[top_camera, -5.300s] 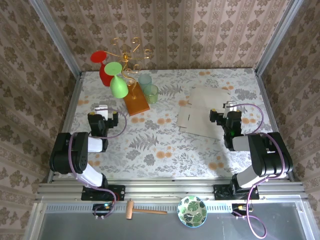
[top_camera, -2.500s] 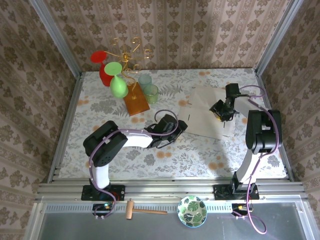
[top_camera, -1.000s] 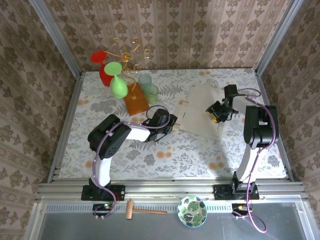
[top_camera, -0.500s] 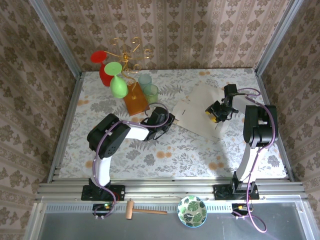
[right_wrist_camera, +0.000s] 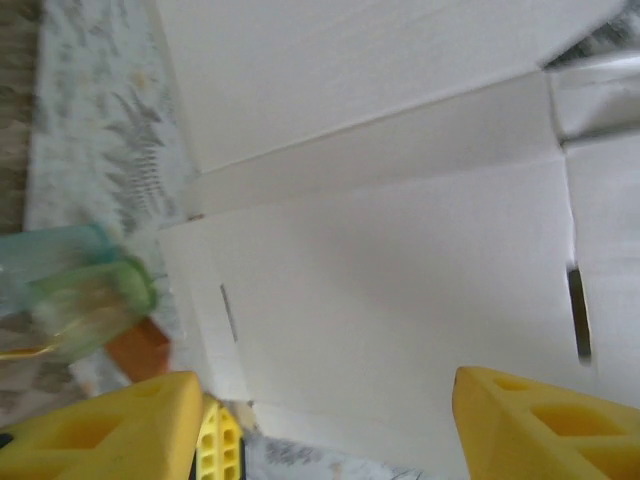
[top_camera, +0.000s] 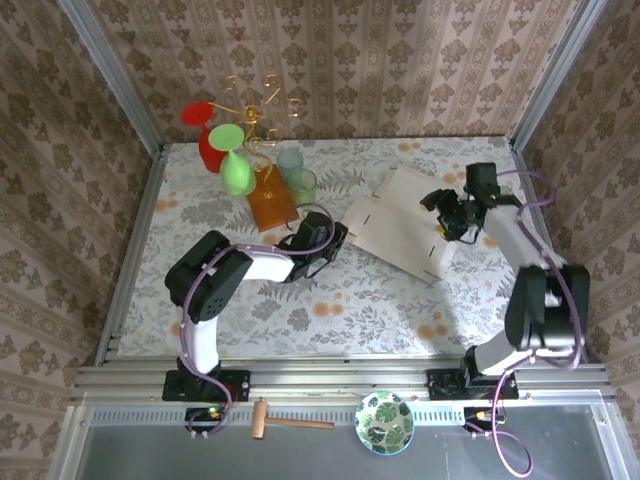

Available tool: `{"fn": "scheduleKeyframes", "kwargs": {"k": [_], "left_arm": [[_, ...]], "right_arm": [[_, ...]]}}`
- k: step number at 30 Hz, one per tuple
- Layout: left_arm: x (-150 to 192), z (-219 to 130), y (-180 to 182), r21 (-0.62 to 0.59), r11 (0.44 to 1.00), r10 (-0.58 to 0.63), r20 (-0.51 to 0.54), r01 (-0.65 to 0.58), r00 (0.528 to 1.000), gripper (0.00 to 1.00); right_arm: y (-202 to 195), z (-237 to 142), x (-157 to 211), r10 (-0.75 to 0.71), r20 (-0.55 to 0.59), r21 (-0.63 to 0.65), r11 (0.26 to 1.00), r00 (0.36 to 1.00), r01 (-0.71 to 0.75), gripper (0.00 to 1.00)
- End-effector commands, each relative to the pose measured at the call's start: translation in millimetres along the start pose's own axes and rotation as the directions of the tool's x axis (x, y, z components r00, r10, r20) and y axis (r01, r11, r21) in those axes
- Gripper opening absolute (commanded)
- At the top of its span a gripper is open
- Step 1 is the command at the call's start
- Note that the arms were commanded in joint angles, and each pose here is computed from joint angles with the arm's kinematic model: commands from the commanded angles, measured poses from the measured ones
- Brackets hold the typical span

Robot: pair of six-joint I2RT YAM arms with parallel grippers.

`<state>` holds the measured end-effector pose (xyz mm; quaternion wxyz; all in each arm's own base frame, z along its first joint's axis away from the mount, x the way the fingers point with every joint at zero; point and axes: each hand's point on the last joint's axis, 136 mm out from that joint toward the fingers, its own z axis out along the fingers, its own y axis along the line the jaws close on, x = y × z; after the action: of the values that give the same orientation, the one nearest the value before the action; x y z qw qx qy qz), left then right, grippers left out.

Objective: Fold the paper box

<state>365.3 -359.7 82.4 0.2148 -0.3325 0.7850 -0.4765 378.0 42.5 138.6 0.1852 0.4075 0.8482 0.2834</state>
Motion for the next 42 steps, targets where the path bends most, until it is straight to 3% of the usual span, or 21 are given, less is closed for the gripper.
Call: {"fn": "scheduleKeyframes", "kwargs": {"k": [1, 4, 7, 10, 19, 31, 39, 42], "left_arm": [[0, -9, -21, 0.034, 0.998, -0.057, 0.010, 0.056, 0.998, 0.00], [4, -11, -26, 0.030, 0.998, -0.064, 0.002, 0.063, 0.998, 0.00], [5, -11, -28, 0.025, 0.998, -0.065, -0.005, 0.065, 0.998, 0.00], [6, -11, -28, 0.024, 0.997, -0.072, -0.013, 0.073, 0.997, 0.00], [9, -14, -32, 0.026, 0.996, -0.084, -0.027, 0.085, 0.996, 0.00], [9, -13, -41, 0.045, 0.996, -0.074, -0.031, 0.075, 0.997, 0.00], [11, -15, -34, 0.035, 0.996, -0.079, -0.028, 0.080, 0.996, 0.00], [13, -16, -34, 0.035, 0.996, -0.076, -0.031, 0.077, 0.997, 0.00]], "right_arm": [[-19, -4, 30, 0.229, 0.004, -0.001, 0.973, 0.973, -0.229, 0.70], [-20, 1, 69, 0.323, -0.018, -0.038, 0.945, 0.946, -0.324, 0.73], [-19, -4, 89, 0.405, 0.036, -0.116, 0.910, 0.914, -0.399, 0.78], [-26, -3, 93, 0.449, 0.096, -0.164, 0.888, 0.889, -0.430, 0.84], [-13, 39, 89, 0.531, 0.052, -0.296, 0.817, 0.846, -0.495, 0.83], [-33, 45, 119, 0.562, 0.042, -0.243, 0.808, 0.826, -0.537, 0.84], [-8, 73, 99, 0.563, 0.062, -0.391, 0.774, 0.824, -0.499, 0.70], [-1, 83, 98, 0.558, 0.048, -0.402, 0.770, 0.828, -0.496, 0.60]]}}
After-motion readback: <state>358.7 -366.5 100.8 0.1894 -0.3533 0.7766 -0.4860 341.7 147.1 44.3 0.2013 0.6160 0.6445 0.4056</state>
